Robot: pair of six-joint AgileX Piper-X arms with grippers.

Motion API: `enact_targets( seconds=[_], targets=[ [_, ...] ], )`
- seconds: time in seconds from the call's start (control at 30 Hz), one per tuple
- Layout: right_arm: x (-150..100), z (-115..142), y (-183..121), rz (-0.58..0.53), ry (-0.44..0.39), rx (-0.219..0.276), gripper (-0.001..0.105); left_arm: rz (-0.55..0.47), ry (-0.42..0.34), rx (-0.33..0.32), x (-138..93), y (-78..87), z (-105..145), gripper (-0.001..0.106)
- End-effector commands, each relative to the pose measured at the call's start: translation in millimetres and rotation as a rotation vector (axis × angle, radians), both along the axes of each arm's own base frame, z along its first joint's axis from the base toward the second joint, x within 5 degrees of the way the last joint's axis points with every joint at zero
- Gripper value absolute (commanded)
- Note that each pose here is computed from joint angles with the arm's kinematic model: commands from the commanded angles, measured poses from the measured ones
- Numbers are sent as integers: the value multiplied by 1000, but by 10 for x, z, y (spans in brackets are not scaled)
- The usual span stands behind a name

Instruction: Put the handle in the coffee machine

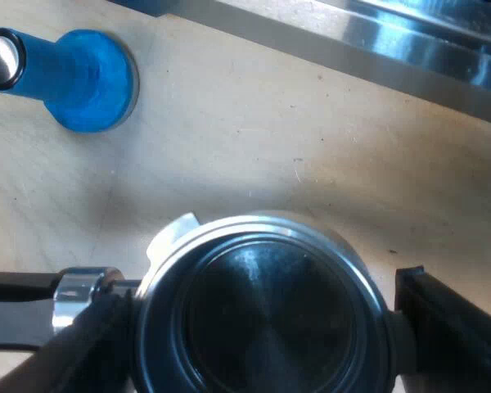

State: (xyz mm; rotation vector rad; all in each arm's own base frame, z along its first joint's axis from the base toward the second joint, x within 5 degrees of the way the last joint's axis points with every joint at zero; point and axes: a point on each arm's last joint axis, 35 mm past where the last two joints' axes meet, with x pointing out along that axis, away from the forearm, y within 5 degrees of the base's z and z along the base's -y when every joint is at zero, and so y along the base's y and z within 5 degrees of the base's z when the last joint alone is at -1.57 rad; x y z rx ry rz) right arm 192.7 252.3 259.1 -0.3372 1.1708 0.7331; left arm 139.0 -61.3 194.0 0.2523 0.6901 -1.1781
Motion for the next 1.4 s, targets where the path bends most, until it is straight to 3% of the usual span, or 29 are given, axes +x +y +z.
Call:
enact_targets(
  seconds=[0.03,0.23,0.43,0.83,0.97,1.0,1.03,1.07,1.1,1.17,1.3,1.4],
  targets=[
    [8,109,10,9,-21,40,0,-8,-13,-11,11,-12,15,41],
    [8,109,10,11,-22,40,0,-8,-13,-11,11,-12,15,15],
    [8,109,10,11,-22,40,0,-8,-13,-11,11,-12,15,1],
    [11,113,17,22,-26,47,0,1,-42,-19,-10,6,64,0],
    [7,113,20,28,-15,56,14,21,-31,-30,-22,9,87,0],
    [6,113,21,29,-13,57,25,31,-16,-37,-22,9,88,0],
    [6,113,21,29,-13,57,28,32,-16,-37,-22,9,88,0],
    [6,113,21,29,-13,57,43,32,-16,-37,-22,9,88,0],
    [8,115,23,27,-14,60,91,32,-16,-37,-22,9,88,0],
    [8,115,23,26,-13,60,105,32,-20,-38,-19,8,91,0],
    [18,155,31,23,-31,68,103,29,-19,-41,-19,7,91,0],
    [45,236,19,-8,-105,41,103,29,-19,-41,-19,7,91,0]
  ],
)
